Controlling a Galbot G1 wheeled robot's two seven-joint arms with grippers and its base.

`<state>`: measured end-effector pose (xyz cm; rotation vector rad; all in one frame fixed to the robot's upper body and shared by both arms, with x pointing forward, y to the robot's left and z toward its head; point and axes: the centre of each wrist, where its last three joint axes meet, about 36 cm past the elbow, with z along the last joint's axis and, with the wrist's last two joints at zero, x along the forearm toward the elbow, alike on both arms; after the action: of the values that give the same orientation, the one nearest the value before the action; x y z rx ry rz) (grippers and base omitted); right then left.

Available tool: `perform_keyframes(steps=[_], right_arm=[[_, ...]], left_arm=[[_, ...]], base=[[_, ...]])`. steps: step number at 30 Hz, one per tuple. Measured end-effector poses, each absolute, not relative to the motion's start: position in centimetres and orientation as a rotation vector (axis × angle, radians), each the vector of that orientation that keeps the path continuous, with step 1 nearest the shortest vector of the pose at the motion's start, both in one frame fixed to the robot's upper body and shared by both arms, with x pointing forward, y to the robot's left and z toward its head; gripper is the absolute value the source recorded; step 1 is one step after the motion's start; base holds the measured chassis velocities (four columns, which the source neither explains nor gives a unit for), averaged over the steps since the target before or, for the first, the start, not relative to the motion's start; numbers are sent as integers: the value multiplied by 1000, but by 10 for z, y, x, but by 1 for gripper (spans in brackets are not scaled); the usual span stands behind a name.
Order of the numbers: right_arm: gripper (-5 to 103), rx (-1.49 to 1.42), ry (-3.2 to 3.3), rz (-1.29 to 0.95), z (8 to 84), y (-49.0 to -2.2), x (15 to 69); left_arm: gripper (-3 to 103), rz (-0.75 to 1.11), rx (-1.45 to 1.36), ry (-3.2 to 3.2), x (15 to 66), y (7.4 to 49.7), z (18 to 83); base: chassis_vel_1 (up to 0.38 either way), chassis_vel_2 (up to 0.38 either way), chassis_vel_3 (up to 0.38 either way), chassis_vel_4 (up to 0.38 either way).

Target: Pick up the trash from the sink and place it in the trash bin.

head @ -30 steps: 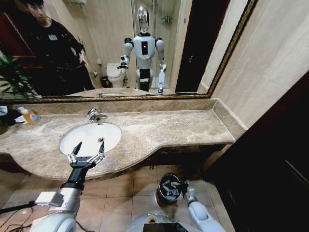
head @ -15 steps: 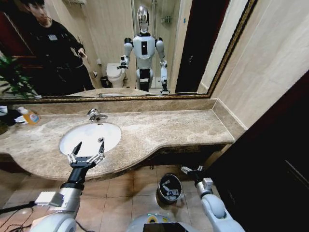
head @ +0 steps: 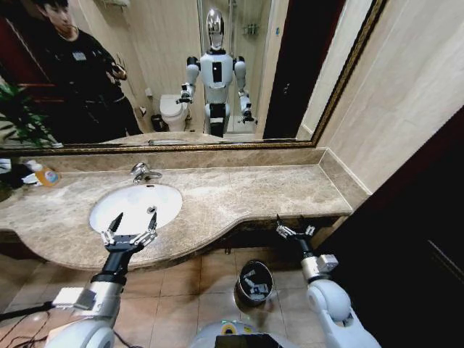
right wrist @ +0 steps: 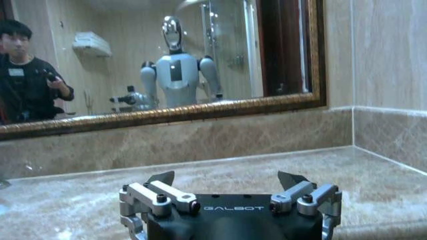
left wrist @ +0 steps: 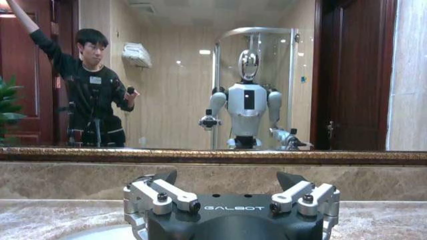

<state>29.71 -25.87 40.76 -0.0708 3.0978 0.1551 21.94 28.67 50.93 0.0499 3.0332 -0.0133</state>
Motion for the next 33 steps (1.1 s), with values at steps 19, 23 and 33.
perform_keyframes(steps=[19, 23, 33], right_arm=[[100, -211, 3043, 178, 406, -274, 306], [100, -207, 3049, 151, 406, -275, 306], [100, -204, 3051, 143, 406, -276, 306]], left_arm=[[100, -13, 50, 3033, 219, 287, 509], [100, -13, 50, 3033, 219, 287, 509], [100, -13, 50, 3033, 219, 287, 509]], base=[[0, 0, 0, 0], [0, 0, 0, 0], [0, 0, 0, 0]])
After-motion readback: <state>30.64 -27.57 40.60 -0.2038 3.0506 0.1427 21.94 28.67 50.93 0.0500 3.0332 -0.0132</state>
